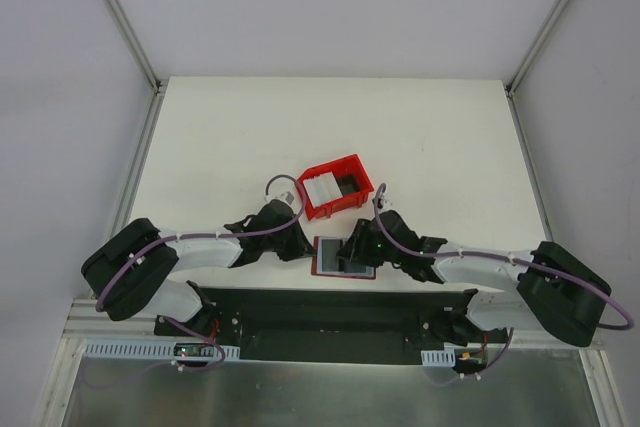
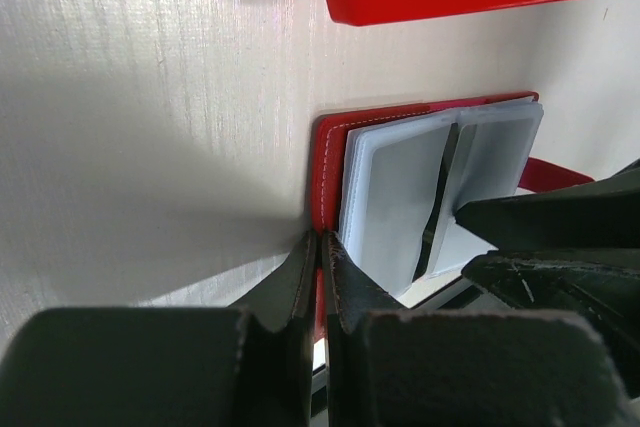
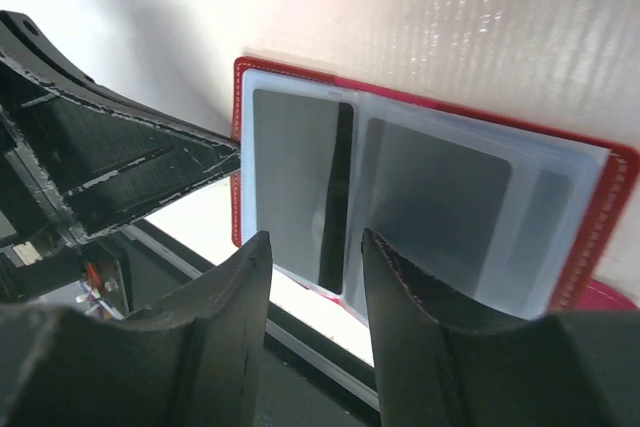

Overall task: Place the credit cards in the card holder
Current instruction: Insert the credit card into the card holder.

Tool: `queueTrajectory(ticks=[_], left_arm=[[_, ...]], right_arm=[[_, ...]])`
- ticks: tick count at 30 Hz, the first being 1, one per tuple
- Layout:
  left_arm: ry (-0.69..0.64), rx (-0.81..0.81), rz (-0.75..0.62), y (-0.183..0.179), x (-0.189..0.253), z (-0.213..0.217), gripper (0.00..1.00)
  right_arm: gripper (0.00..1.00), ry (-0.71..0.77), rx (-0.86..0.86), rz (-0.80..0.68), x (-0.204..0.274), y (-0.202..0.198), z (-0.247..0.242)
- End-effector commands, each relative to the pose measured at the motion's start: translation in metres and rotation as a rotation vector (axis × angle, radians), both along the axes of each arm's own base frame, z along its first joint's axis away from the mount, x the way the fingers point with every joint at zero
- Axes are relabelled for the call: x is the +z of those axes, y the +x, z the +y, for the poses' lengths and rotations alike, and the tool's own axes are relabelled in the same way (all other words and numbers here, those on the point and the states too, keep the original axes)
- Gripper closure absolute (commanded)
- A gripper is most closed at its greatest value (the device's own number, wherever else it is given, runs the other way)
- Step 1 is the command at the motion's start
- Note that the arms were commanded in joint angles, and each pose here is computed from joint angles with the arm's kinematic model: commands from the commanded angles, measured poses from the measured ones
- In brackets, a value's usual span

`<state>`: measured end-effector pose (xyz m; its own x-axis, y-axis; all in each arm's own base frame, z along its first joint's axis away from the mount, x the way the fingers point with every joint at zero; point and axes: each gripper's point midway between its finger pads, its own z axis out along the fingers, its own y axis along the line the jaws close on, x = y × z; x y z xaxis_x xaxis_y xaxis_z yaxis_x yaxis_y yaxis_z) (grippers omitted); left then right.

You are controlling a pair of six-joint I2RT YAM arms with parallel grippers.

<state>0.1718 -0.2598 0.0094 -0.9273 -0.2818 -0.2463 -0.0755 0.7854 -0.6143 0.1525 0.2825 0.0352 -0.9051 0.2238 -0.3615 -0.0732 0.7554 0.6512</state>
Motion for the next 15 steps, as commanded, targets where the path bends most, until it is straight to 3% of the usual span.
queueTrajectory(ticks=[1, 15], left_arm=[[0.167, 0.016, 0.099, -0.024, -0.036, 0.038, 1.0], [0.165, 0.016, 0.102, -0.025, -0.036, 0.038, 1.0]], right_arm=[[0.56, -0.086, -0.009, -0.047, 0.004, 0.005, -0.014], [0.63, -0.017, 0.147, 0.017, 0.004, -0.005, 0.032]])
